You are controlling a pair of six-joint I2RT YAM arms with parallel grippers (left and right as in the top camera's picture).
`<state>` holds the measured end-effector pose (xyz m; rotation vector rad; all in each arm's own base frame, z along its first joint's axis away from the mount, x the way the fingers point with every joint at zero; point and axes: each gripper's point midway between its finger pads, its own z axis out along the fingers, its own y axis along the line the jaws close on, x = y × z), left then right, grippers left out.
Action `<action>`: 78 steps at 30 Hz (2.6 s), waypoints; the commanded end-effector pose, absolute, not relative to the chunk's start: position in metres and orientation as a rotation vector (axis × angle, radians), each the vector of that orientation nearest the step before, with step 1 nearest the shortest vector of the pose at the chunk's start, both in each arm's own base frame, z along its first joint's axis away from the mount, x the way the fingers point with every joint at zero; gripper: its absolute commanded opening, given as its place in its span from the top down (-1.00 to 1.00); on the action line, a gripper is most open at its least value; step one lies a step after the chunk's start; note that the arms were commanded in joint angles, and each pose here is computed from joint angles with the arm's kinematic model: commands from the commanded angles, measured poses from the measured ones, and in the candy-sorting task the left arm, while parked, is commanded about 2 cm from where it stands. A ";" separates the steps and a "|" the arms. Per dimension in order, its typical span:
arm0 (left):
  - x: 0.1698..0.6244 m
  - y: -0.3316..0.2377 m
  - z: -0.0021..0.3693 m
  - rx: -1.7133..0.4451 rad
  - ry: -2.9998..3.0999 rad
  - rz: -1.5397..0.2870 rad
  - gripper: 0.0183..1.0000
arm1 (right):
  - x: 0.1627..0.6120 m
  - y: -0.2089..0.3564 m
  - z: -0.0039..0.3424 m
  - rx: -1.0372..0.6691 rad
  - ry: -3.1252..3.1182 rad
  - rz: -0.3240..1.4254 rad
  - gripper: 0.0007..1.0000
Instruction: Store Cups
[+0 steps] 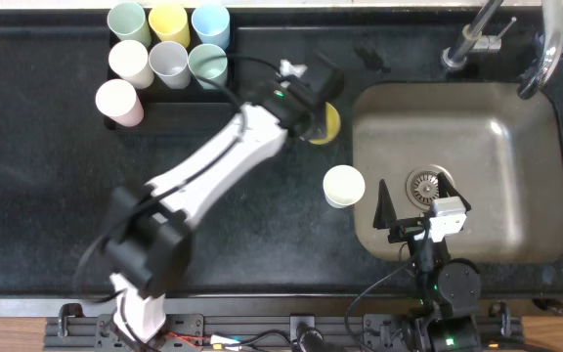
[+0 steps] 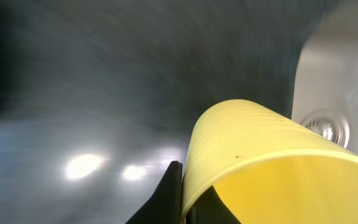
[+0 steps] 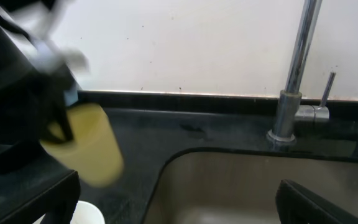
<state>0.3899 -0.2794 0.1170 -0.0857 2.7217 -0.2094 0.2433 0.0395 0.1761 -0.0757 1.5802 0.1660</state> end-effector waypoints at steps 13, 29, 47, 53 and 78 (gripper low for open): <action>0.381 -0.013 0.250 -1.162 2.290 0.027 0.97 | 0.243 0.042 0.172 -0.085 1.580 0.171 -0.99; 0.362 -0.011 0.179 -2.045 1.839 -0.080 0.96 | 0.243 0.042 0.172 -0.085 1.580 0.171 -0.99; 0.386 -0.017 0.125 -2.092 1.925 -0.025 0.97 | 0.243 0.042 0.172 -0.085 1.580 0.171 -0.99; 0.394 -0.017 0.109 -2.105 1.953 -0.035 0.96 | 0.243 0.042 0.172 -0.085 1.580 0.171 -0.99; 0.407 -0.014 0.065 -2.120 2.040 -0.007 0.96 | 0.243 0.042 0.172 -0.085 1.580 0.171 -1.00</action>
